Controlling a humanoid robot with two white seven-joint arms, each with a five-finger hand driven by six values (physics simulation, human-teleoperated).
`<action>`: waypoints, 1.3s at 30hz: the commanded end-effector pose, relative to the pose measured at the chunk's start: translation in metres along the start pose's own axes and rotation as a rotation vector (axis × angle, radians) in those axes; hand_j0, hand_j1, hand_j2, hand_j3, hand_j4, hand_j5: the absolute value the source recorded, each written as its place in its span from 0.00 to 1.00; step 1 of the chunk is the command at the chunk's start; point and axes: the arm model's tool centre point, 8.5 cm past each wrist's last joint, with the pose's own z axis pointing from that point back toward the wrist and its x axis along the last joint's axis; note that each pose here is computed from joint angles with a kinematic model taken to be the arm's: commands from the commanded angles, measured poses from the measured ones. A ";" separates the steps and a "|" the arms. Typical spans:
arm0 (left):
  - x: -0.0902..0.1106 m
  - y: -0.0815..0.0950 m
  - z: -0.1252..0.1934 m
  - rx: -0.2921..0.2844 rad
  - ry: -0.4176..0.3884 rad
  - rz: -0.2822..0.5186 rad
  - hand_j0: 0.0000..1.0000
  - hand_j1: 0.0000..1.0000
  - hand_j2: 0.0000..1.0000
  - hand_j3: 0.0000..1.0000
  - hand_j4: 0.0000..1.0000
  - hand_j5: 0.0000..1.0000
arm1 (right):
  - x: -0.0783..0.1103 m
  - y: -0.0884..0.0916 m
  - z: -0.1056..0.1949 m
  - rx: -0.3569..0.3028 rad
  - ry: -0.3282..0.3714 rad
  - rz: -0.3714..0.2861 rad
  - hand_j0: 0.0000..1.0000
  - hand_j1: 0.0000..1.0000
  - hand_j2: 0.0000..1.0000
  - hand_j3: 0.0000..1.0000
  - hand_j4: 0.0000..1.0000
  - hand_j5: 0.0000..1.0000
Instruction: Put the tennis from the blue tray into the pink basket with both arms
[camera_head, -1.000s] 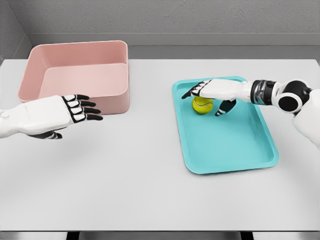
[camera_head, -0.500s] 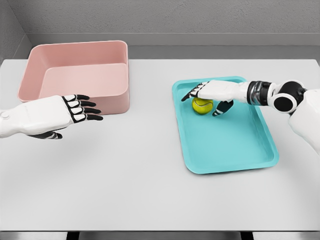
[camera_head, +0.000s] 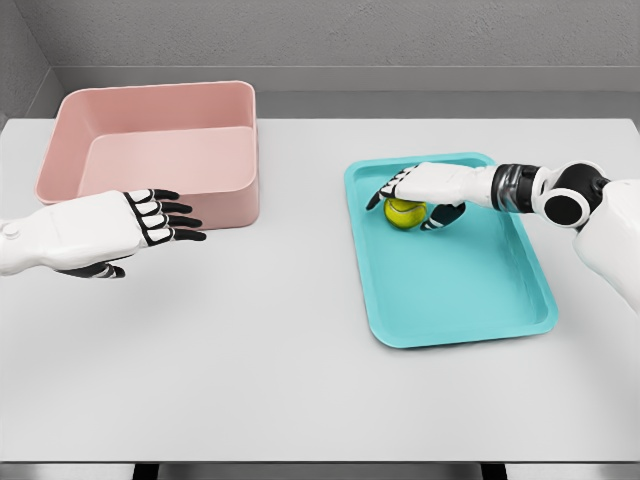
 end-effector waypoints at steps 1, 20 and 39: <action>0.000 0.001 0.000 0.003 0.001 0.004 1.00 1.00 1.00 1.00 1.00 1.00 | -0.001 0.001 0.001 0.001 0.005 0.000 0.76 0.76 0.76 0.76 0.76 0.76; 0.000 0.000 0.000 0.004 -0.001 0.006 1.00 1.00 1.00 1.00 1.00 1.00 | -0.002 0.003 0.002 0.007 0.008 0.007 0.60 0.60 0.60 0.60 0.60 0.60; 0.000 0.000 0.000 -0.002 0.002 0.000 1.00 1.00 1.00 1.00 1.00 1.00 | -0.011 -0.013 0.035 -0.040 0.042 0.046 0.53 0.53 0.53 0.53 0.53 0.53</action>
